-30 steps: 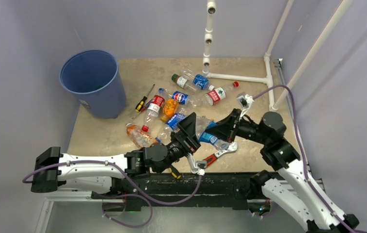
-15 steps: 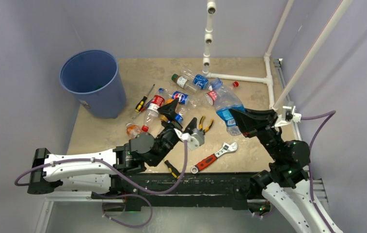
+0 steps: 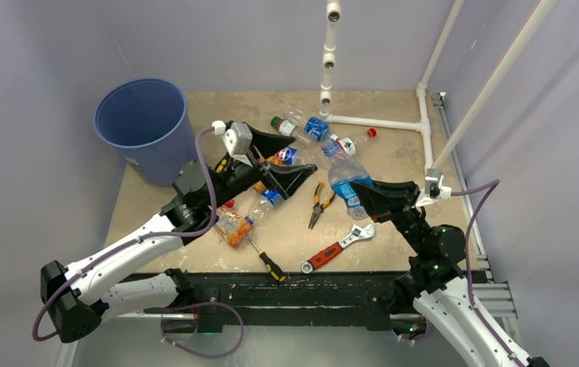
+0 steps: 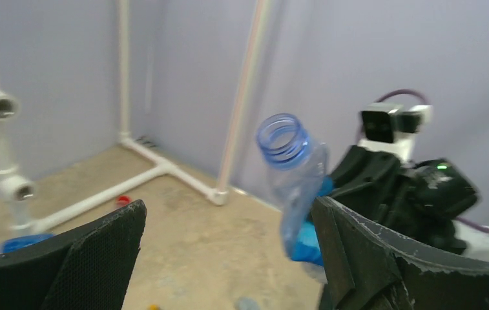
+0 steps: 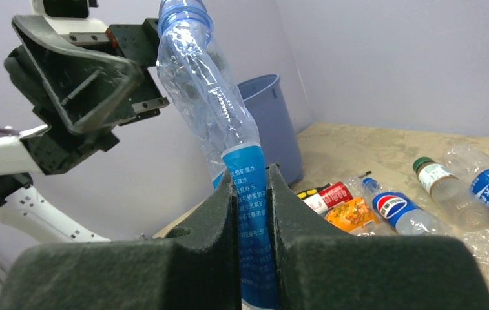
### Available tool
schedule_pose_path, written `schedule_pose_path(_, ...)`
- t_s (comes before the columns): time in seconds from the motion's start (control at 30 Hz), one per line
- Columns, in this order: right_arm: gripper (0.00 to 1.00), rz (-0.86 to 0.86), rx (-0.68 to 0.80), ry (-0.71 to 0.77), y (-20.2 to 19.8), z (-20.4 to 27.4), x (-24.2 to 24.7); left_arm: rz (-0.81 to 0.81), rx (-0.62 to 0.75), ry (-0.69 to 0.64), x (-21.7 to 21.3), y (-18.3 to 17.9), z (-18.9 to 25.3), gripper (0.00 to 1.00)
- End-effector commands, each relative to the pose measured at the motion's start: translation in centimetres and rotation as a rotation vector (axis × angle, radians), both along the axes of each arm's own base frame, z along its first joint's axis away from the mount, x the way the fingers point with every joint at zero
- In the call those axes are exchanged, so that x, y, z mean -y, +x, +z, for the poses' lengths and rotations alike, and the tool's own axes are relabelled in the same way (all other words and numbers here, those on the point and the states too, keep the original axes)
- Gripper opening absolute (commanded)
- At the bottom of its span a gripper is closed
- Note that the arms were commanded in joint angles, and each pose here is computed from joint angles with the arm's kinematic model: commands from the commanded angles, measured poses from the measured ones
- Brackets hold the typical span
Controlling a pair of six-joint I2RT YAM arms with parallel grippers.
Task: Put the plastic bottles in the bin
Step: Pick up the plastic bottle at the center of the board.
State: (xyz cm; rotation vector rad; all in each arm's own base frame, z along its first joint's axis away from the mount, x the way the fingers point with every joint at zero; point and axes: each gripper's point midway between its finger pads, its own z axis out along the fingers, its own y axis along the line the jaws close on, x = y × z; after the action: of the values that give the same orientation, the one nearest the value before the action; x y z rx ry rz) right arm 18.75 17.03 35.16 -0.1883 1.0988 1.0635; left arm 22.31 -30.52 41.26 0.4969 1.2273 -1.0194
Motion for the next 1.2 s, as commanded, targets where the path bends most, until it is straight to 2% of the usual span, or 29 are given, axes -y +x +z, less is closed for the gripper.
schedule_pose_path(0.0,0.00,0.072,0.102,0.026,-1.9,1.9,-0.4,-0.381,-0.034,-0.205,1.6,-5.9,4.1,0.99)
schedule_pose_path(0.1,0.00,0.099,0.106,0.041,-2.3,1.6,-0.6,-0.479,-0.042,-0.271,1.9,-7.1,5.4,0.98)
schedule_pose_path(0.27,0.00,0.122,0.101,0.037,-2.4,1.1,-1.0,-0.517,-0.098,-0.289,3.0,-6.7,5.0,0.97)
schedule_pose_path(0.4,0.00,0.124,0.093,0.038,-2.2,0.8,-1.1,-0.541,-0.115,-0.332,3.2,-6.6,5.6,0.91)
schedule_pose_path(0.63,0.00,0.139,0.088,0.031,-2.1,0.6,-1.4,-0.492,-0.153,-0.378,3.5,-5.0,5.7,0.72)
schedule_pose_path(0.9,0.00,0.147,0.067,0.017,-1.9,-0.1,-1.7,-0.485,-0.174,-0.395,4.0,-4.7,6.2,0.38)
schedule_pose_path(0.97,0.00,0.149,0.067,0.013,-1.9,-0.2,-1.7,-0.499,-0.175,-0.390,4.2,-5.0,6.3,0.41)
schedule_pose_path(1.03,0.00,0.149,0.066,0.012,-1.9,-0.2,-1.7,-0.517,-0.181,-0.374,4.8,-5.4,6.1,0.55)
schedule_pose_path(1.07,0.00,0.148,0.066,0.012,-1.9,-0.1,-1.7,-0.521,-0.182,-0.365,5.1,-5.6,6.1,0.57)
schedule_pose_path(1.1,0.00,0.149,0.066,0.012,-1.9,-0.1,-1.7,-0.519,-0.185,-0.358,5.4,-5.6,5.9,0.57)
schedule_pose_path(1.17,0.00,0.150,0.067,0.012,-1.9,-0.1,-1.7,-0.516,-0.183,-0.343,5.7,-5.8,5.7,0.51)
